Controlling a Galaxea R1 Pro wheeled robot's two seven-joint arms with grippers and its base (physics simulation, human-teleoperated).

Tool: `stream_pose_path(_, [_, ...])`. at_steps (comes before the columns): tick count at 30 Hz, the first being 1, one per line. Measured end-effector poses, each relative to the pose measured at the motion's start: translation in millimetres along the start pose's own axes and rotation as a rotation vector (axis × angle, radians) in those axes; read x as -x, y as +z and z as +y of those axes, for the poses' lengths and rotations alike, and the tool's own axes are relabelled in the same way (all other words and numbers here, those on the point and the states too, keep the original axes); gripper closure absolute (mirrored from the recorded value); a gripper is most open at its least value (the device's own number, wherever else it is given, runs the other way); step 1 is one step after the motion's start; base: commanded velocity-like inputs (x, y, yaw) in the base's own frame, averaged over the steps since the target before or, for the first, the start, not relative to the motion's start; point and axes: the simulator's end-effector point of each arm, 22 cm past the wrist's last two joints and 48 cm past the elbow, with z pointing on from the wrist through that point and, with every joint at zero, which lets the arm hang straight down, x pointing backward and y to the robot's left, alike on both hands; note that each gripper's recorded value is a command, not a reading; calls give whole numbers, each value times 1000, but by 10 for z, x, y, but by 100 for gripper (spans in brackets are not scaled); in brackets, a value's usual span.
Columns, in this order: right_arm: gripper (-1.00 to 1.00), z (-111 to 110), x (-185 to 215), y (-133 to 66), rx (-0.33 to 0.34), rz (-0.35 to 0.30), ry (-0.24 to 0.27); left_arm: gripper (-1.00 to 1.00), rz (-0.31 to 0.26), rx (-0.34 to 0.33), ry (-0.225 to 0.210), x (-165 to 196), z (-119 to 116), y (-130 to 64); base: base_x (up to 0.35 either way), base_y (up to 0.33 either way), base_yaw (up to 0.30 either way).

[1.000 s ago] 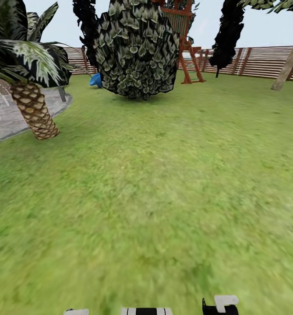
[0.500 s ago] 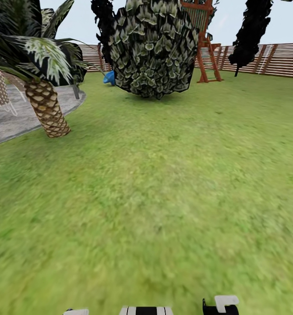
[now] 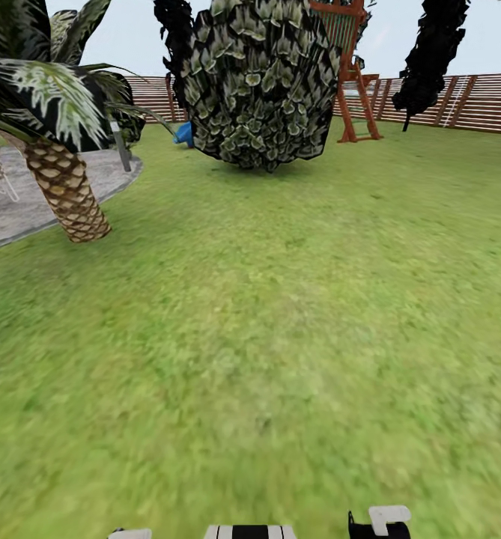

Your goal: Pick up the pesticide atomizer in the garden and spray insectifuge to fully cover both potted plants in the garden.

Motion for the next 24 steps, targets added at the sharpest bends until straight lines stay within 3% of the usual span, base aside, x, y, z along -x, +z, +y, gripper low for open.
stream_pose_path(7, [-100, -8, 17, 3, -5, -4, 8, 100, 0, 0, 0, 0, 0, 0, 339, -125, 0])
stream_pose_path(14, [-100, -36, 223, -13, -9, -105, 37, 100, 0, 0, 0, 0, 0, 0, 339, -126, 0])
stream_pose_path(24, [-100, -24, 240, -17, -7, -112, 38, 100, 0, 0, 0, 0, 0, 0, 339, -126, 0])
